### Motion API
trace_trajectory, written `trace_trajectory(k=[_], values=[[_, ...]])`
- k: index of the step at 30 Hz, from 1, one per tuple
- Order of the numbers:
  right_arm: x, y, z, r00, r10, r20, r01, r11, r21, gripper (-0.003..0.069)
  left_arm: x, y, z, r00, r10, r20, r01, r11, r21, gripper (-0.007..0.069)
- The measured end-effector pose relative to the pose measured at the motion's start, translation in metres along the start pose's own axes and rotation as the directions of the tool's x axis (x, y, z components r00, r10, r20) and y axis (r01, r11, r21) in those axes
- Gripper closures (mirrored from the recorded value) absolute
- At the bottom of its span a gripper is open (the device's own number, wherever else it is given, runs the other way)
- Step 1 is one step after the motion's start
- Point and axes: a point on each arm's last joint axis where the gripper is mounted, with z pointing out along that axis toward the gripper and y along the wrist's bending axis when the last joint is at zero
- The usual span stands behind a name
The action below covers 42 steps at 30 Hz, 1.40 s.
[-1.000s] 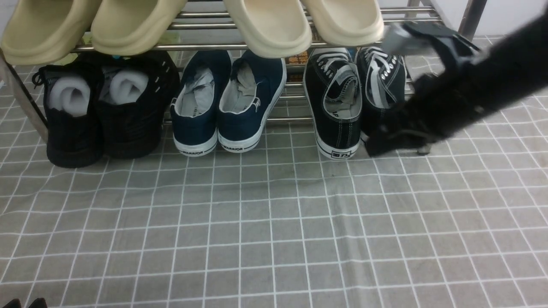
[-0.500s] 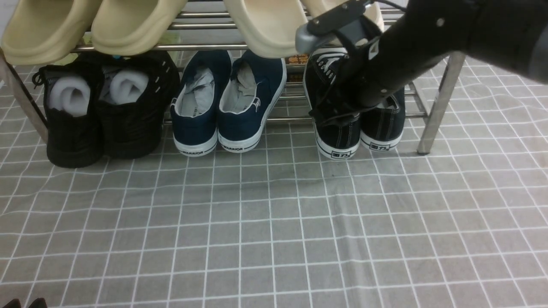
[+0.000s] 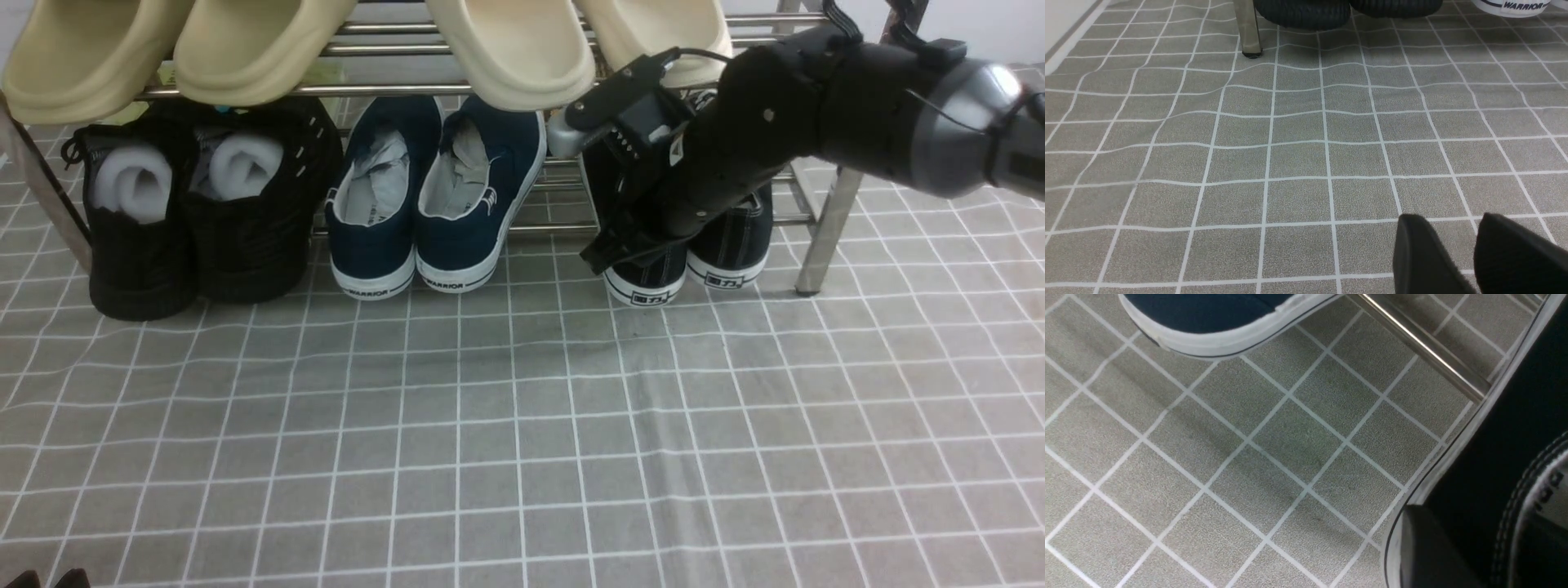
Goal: Take the shoes off the shelf with your hand from the grey coffee tablecloth.
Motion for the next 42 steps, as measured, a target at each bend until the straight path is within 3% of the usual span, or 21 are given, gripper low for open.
trace_trajectory(k=[1,3,5,21,29,34,42], values=[[0.0,0.0,-0.001,1.0,0.0,0.001,0.0,1.0,0.0,0.0551,0.0,0.0,0.0,1.0,0.0,0.0,0.0,1.0,0.0,0.0385],[-0.001,0.0,-0.004,1.0,0.0,-0.002,0.0,1.0,-0.001,0.0629,0.0,0.0,0.0,1.0,0.0,0.0,0.0,1.0,0.0,0.0385],[-0.001,0.001,-0.01,1.0,0.001,-0.011,-0.001,1.0,-0.006,0.0648,0.0,0.0,0.0,1.0,0.0,0.0,0.0,1.0,0.0,0.0385],[0.003,0.018,-0.101,0.991,0.051,-0.12,-0.068,0.987,-0.144,0.0648,0.0,0.0,0.0,1.0,0.0,0.0,0.0,1.0,0.0,0.0385],[0.013,0.04,-0.147,0.98,-0.015,-0.2,-0.03,0.975,-0.221,0.0645,0.0,0.0,0.0,1.0,0.0,0.0,0.0,1.0,0.0,0.0385],[0.017,0.067,-0.159,0.974,-0.071,-0.215,0.011,0.964,-0.266,0.0645,0.0,0.0,0.0,1.0,0.0,0.0,0.0,1.0,0.0,0.0385],[0.042,0.093,-0.145,0.95,-0.059,-0.307,-0.032,0.958,-0.284,0.0644,0.0,0.0,0.0,1.0,0.0,0.0,0.0,1.0,0.0,0.0385]])
